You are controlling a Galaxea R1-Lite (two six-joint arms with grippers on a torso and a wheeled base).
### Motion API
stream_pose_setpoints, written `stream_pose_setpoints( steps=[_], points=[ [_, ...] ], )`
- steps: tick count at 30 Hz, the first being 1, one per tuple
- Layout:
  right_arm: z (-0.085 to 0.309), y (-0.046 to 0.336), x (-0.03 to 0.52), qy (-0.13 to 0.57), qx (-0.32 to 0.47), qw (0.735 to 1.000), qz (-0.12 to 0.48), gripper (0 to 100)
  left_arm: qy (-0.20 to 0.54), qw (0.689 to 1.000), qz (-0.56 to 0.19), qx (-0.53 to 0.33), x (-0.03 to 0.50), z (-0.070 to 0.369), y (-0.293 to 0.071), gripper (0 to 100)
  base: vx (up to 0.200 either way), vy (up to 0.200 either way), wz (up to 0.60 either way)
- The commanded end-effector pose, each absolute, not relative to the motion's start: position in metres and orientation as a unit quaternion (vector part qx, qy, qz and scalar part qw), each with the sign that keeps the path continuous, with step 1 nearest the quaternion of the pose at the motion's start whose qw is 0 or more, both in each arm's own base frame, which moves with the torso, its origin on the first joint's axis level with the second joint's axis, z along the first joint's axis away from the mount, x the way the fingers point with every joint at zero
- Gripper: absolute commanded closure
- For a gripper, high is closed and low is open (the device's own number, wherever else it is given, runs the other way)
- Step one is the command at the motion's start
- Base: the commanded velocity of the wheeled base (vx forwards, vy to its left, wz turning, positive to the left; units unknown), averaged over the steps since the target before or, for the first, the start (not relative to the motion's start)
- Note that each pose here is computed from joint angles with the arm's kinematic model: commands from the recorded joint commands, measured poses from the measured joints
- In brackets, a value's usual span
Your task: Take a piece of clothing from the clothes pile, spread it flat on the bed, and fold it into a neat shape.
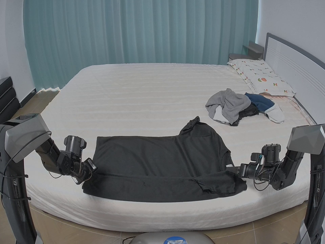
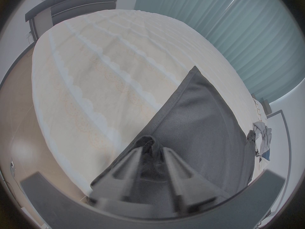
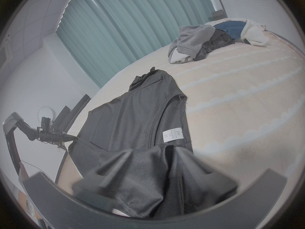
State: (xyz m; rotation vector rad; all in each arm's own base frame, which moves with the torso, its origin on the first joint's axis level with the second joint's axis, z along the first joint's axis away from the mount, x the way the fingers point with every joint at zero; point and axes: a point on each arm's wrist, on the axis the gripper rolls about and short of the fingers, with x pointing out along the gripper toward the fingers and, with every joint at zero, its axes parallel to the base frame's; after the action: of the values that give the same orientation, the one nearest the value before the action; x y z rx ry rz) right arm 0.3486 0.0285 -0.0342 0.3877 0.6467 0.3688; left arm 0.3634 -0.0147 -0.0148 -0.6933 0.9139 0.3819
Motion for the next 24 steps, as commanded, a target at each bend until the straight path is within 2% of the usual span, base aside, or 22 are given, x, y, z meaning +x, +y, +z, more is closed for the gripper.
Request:
stream_pose_setpoints(
  steps=[1,7,15,19,20,24],
  points=[
    [-0.024,0.028,0.349,0.3,0.198,0.916,0.178,0,0.431,0.822,0.181,-0.326,0.362,-0.015,-0.014,0,0.0,0.0,0.0],
    [-0.006,0.024,0.343,0.286,0.224,0.917,0.166,0,0.426,0.822,0.184,-0.331,0.361,-0.012,-0.011,0,0.0,0.0,0.0],
    [0.026,0.011,0.304,0.286,0.286,0.905,0.131,0,0.393,0.824,0.186,-0.364,0.355,0.016,-0.002,0,0.0,0.0,0.0],
    [0.03,0.006,0.287,0.297,0.323,0.892,0.11,0,0.381,0.83,0.178,-0.367,0.35,0.029,-0.002,0,0.0,0.0,0.0],
    [0.029,0.004,0.283,0.305,0.351,0.88,0.097,0,0.377,0.831,0.177,-0.369,0.349,0.033,-0.002,0,0.0,0.0,0.0],
    [0.023,0.004,0.285,0.317,0.389,0.861,0.084,0,0.372,0.825,0.186,-0.383,0.351,0.031,-0.003,0,0.0,0.0,0.0]
  ],
)
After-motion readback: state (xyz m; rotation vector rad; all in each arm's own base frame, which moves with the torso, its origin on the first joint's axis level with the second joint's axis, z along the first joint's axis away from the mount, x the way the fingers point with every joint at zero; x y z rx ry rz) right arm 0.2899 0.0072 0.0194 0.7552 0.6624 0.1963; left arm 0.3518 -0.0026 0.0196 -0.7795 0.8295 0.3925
